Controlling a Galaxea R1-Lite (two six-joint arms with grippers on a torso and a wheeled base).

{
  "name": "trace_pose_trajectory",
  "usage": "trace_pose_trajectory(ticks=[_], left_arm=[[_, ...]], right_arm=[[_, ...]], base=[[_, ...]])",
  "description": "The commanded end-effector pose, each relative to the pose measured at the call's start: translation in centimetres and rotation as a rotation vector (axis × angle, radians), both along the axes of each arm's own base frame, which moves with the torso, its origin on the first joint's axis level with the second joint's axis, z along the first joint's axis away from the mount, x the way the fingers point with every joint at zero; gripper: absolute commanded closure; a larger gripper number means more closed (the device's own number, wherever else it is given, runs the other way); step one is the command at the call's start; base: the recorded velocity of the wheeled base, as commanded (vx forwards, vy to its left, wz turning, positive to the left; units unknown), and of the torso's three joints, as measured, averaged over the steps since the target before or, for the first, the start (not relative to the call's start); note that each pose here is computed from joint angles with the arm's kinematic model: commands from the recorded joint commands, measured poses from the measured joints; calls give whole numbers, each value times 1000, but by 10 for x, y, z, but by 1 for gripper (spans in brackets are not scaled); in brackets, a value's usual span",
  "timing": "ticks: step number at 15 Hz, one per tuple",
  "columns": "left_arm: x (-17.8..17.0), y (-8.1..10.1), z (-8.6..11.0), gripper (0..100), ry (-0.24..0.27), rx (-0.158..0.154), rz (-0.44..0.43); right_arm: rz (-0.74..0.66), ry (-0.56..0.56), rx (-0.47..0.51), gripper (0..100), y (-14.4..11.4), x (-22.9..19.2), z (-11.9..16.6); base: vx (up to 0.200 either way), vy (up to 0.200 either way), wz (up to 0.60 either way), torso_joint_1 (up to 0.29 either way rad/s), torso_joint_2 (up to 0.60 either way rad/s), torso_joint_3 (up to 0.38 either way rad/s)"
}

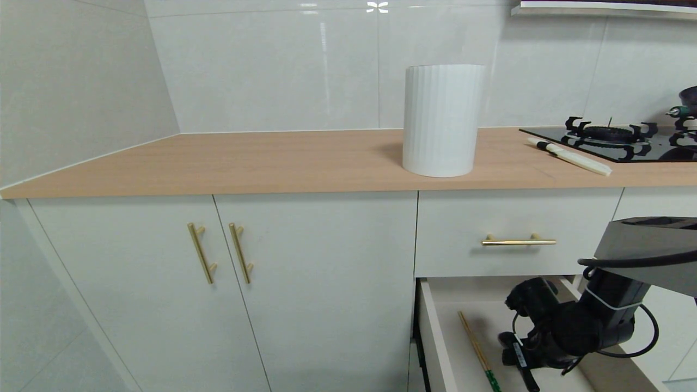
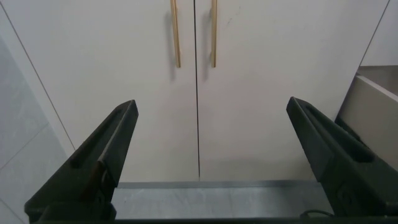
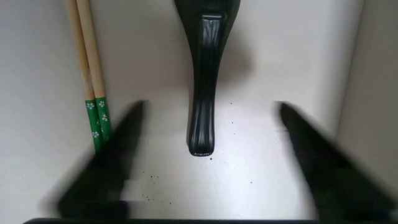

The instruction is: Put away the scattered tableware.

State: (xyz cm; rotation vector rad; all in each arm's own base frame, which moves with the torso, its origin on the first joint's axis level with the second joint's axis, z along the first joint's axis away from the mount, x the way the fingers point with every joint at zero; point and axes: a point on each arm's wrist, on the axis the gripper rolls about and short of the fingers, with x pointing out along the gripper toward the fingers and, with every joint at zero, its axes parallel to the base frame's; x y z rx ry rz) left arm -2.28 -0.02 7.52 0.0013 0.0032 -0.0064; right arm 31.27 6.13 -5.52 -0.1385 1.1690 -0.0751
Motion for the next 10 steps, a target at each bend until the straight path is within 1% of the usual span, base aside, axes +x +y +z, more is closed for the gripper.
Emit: trace_pose_trajectory(ticks=[1, 5, 8, 9, 10], left_arm=[[0, 0, 0, 0, 0, 0, 0], [0, 0, 0, 0, 0, 0, 0], [0, 0, 0, 0, 0, -1, 0], [0, 0, 0, 0, 0, -1, 0], [0, 0, 0, 0, 0, -1, 0]], right_arm=[[0, 1, 0, 0, 0, 0, 0], [-4, -5, -4, 0, -1, -3, 4], [-19, -169, 45, 0, -4, -17, 69], [-15, -214, 55, 0, -5, -22, 85], [-6, -246, 63, 0, -4, -27, 97]], base=[[0, 0, 0, 0, 0, 0], [0, 0, 0, 0, 0, 0], [0, 0, 0, 0, 0, 0], [0, 0, 0, 0, 0, 0], [-200, 0, 0, 7, 2, 7]])
